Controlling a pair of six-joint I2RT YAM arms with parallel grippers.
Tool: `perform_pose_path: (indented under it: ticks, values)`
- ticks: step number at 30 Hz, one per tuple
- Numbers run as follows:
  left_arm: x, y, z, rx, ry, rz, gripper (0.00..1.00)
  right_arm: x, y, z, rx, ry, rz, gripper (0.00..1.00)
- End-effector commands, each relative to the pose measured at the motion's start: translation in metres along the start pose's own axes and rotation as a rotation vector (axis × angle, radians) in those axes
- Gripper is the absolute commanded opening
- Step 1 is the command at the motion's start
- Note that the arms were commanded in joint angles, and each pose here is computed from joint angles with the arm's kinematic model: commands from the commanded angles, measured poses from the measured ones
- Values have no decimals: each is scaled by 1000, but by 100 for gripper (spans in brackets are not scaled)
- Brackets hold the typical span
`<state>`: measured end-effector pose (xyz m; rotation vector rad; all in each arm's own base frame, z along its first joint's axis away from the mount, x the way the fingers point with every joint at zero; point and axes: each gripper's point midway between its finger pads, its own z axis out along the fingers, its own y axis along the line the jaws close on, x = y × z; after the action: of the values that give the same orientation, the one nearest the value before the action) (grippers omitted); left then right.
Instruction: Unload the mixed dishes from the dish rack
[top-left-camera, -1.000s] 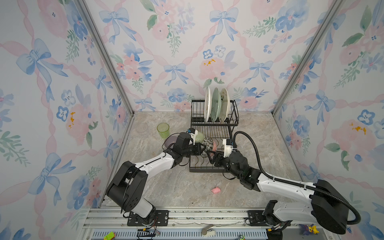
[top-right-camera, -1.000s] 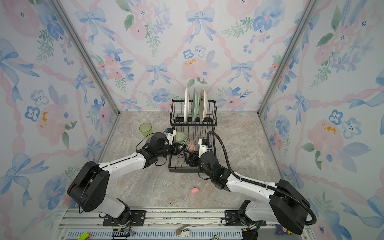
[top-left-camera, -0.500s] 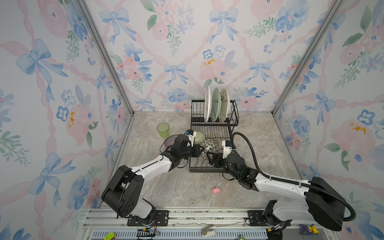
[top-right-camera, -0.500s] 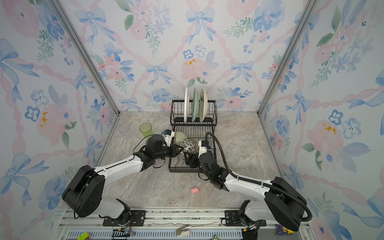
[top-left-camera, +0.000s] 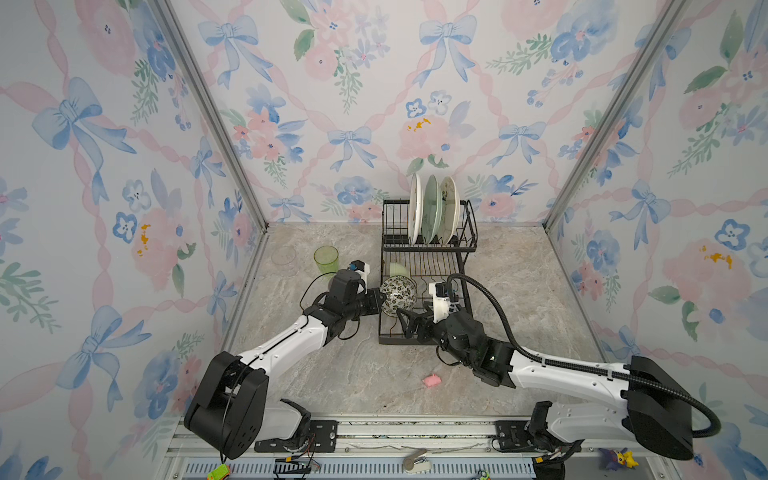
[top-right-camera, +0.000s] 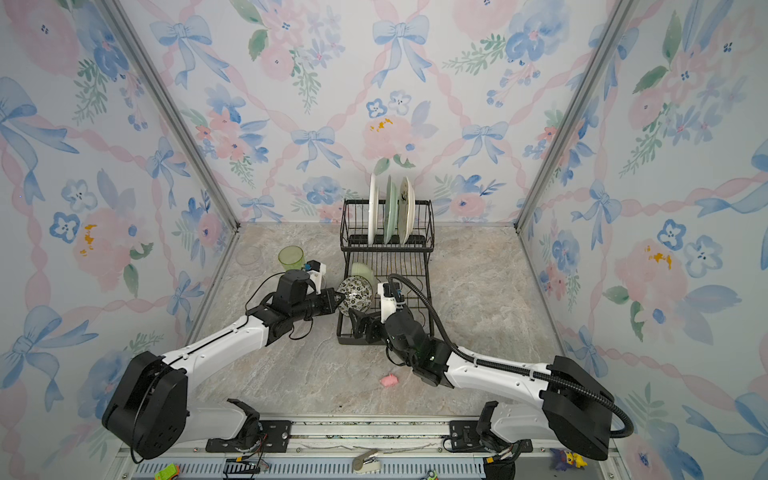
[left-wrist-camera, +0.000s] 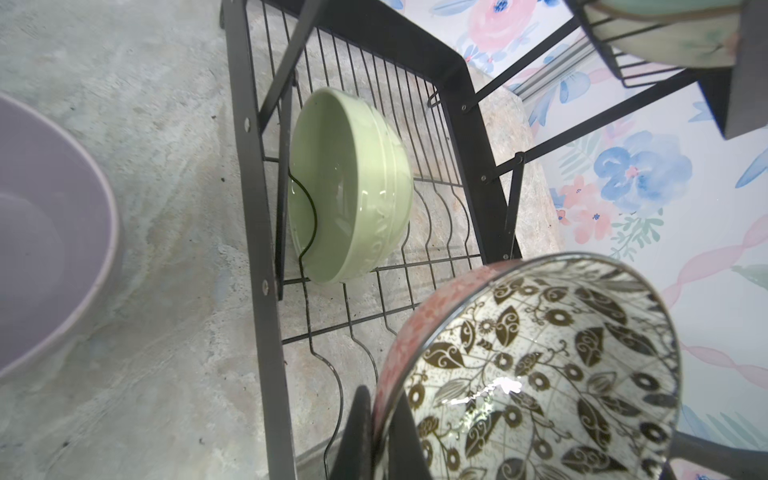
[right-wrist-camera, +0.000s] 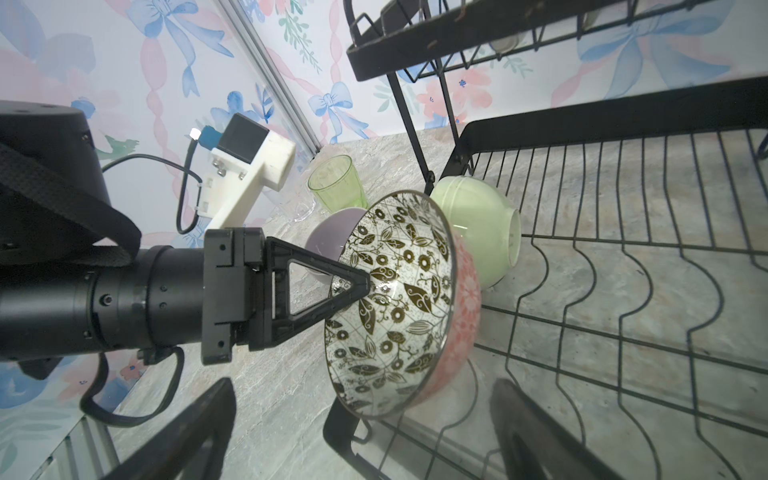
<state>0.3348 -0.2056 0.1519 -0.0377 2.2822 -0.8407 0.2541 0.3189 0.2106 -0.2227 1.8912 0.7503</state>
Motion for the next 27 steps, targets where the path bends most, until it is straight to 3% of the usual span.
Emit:
perform_pose_path:
  ticks: [1,9,17,27]
  values:
    - [-17,5,-17,-13,-60,-13,0,-12,-6,-5,68,-41,-68,97]
    - [-31,58,-55,-142,-165,-108,0,-20,-18,-14,115,-81,-93,97]
    - [-62,115,-88,-374,-288,-152,0,-20,-26,-22,125,-100,-90,97]
    - [-86,139,-64,-413,-304,-207,0,-18,-36,-30,119,-86,-87,97]
